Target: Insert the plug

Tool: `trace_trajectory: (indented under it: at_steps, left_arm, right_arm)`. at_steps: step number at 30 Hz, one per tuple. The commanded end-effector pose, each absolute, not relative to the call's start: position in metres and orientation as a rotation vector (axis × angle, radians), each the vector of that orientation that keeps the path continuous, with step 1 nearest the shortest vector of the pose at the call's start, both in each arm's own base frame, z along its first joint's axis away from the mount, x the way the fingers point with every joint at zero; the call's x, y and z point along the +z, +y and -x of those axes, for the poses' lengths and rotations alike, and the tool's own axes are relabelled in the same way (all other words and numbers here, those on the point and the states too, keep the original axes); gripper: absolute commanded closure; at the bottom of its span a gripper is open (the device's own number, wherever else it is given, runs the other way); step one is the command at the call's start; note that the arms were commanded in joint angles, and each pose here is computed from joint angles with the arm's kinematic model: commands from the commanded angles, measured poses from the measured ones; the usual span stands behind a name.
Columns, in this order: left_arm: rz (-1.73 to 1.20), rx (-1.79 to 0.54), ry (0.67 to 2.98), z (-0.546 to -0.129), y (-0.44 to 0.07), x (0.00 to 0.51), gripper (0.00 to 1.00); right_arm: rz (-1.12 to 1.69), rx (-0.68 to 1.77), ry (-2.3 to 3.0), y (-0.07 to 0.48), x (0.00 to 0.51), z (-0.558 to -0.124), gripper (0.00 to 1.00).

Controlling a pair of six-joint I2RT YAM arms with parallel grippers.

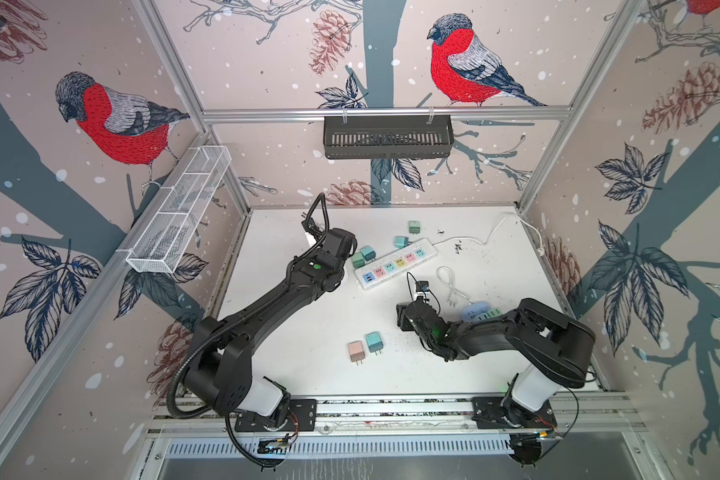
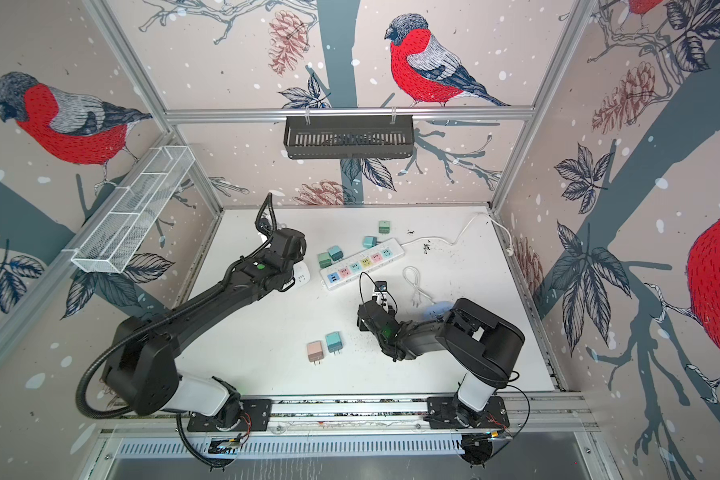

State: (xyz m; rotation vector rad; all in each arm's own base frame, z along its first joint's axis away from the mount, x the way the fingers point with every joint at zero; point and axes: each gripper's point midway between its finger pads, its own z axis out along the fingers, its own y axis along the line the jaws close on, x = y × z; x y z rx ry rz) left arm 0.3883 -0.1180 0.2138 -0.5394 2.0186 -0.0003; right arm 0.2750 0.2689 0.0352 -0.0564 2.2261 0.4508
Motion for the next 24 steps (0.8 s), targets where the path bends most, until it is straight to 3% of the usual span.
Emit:
trace_trajectory:
  at_steps: [1, 6, 13, 24]
  left_arm:
    - [0.564, 0.011, 1.978, -0.368, -0.12, 0.226, 1.0]
    - [0.505, -0.011, 1.98, -0.328, -0.144, 0.241, 1.0]
    - [0.351, -0.241, 2.018, -0.282, -0.231, 0.23, 1.0]
    - [0.245, -0.325, 2.067, -0.255, -0.329, 0.216, 1.0]
  right_arm:
    - [0.074, 0.442, 2.192, 0.264, 0.047, -0.274, 0.36]
    - [0.068, 0.457, 2.136, 0.254, 0.068, -0.271, 0.35]
    - [0.007, 0.45, 2.068, 0.217, 0.089, -0.256, 0.3]
    - [-0.163, 0.397, 1.978, 0.141, 0.112, -0.24, 0.25]
